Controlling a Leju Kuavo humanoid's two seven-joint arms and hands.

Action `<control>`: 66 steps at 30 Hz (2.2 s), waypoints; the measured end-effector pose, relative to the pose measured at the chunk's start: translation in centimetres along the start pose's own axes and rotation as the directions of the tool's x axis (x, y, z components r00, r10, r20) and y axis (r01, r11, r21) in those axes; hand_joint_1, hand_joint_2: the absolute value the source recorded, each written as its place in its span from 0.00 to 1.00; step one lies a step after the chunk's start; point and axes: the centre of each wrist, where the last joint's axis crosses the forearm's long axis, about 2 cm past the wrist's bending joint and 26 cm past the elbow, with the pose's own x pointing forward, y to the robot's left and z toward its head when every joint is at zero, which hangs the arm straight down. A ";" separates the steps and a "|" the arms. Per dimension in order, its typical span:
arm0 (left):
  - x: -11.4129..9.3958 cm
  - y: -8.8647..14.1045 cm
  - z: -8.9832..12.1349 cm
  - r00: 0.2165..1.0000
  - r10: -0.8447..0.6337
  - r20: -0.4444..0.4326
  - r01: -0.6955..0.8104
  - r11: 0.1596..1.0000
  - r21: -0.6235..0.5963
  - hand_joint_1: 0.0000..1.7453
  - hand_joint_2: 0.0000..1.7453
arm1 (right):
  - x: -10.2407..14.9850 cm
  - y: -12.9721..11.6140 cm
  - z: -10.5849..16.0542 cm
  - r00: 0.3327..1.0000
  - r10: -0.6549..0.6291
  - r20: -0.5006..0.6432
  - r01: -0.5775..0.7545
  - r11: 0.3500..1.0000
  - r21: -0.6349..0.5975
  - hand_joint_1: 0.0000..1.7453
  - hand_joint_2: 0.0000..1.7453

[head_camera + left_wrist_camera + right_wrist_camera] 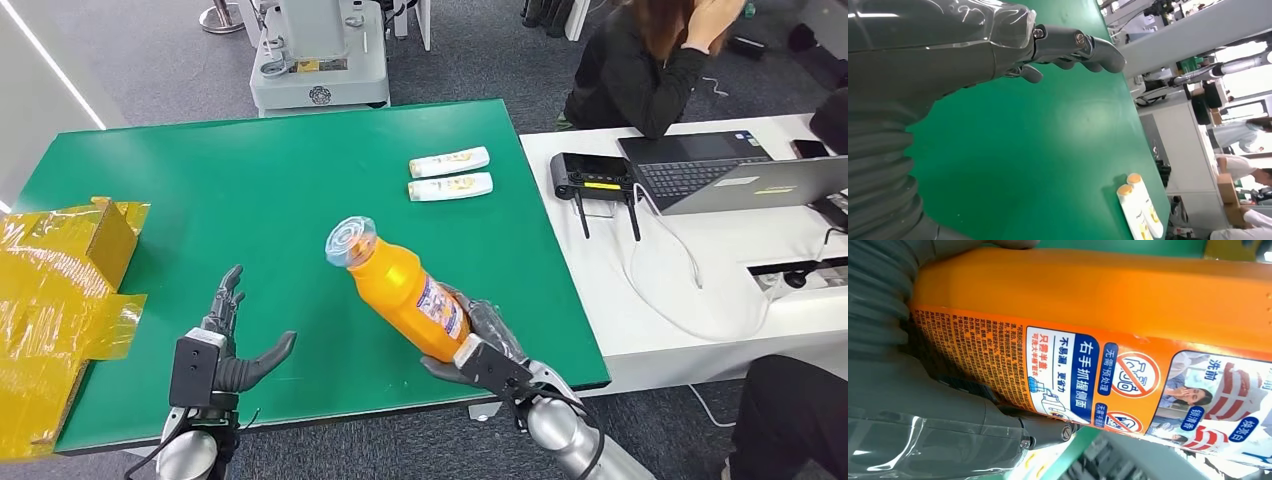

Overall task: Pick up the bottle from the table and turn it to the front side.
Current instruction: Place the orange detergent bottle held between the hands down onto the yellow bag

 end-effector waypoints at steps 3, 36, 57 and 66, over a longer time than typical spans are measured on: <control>0.5 0.6 -1.5 0.999 0.014 0.034 -0.013 1.000 -0.012 0.00 1.00 | 0.4 -0.8 -0.4 0.999 -0.017 0.034 0.020 0.997 -0.079 1.00 1.00; 7.2 2.4 -14.4 0.852 0.522 -0.044 -0.489 0.761 -0.427 0.00 1.00 | 3.8 -6.3 -12.0 0.987 0.046 0.152 -0.010 0.974 -0.227 1.00 1.00; 8.0 0.0 -17.9 0.911 0.408 0.058 -0.364 0.864 -0.347 0.00 1.00 | 8.0 0.7 -15.2 0.985 -0.038 0.166 0.048 0.997 -0.059 1.00 1.00; 8.4 -0.8 -18.9 0.922 0.379 0.080 -0.337 0.887 -0.315 0.00 1.00 | 9.4 2.6 -15.7 0.985 -0.068 0.161 0.075 0.997 -0.035 1.00 1.00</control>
